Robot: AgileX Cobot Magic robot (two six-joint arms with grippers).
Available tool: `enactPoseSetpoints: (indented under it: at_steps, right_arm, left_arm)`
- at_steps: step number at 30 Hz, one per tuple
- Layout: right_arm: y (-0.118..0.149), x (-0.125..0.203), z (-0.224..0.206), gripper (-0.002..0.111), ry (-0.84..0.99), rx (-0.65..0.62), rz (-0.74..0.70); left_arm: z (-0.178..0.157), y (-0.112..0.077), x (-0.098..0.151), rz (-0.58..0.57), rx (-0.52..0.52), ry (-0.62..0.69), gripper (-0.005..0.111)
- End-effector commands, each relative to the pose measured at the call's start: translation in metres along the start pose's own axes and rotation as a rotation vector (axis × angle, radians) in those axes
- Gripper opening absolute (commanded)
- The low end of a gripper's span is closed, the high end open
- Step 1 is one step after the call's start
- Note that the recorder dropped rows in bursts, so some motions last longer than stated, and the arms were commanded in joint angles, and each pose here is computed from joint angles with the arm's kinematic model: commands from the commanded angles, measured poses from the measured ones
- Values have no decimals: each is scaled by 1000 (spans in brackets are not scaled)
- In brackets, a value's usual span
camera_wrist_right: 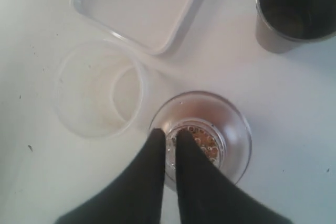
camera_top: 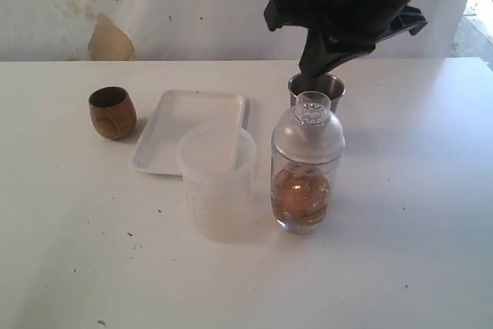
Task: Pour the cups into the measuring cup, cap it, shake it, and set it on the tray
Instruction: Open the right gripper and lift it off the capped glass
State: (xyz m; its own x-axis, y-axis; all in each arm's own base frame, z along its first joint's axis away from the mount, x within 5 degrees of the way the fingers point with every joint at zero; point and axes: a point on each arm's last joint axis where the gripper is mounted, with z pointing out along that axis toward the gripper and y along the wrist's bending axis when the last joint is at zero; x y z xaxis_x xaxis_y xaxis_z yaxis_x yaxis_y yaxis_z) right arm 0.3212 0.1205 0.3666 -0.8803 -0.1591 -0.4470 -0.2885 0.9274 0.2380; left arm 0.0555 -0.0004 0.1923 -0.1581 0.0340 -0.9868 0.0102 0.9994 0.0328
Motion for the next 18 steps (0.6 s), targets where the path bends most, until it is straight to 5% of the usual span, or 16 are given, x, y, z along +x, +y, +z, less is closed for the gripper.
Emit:
enactPoseSetpoints:
  at_steps: [1, 6, 8, 18]
  right_arm:
    - [6, 0, -33, 26, -85, 17, -82]
    - [6, 6, -57, 87, -136, 64, -109]
    - [4, 10, -63, 102, -128, 92, -121]
    - [2, 22, -65, 105, -136, 104, -156]
  left_arm:
    - [0, 0, 1, -3, 0, -10, 0]
    - [0, 0, 1, -3, 0, -10, 0]
    - [0, 0, 1, -3, 0, -10, 0]
    - [0, 0, 1, -3, 0, -10, 0]
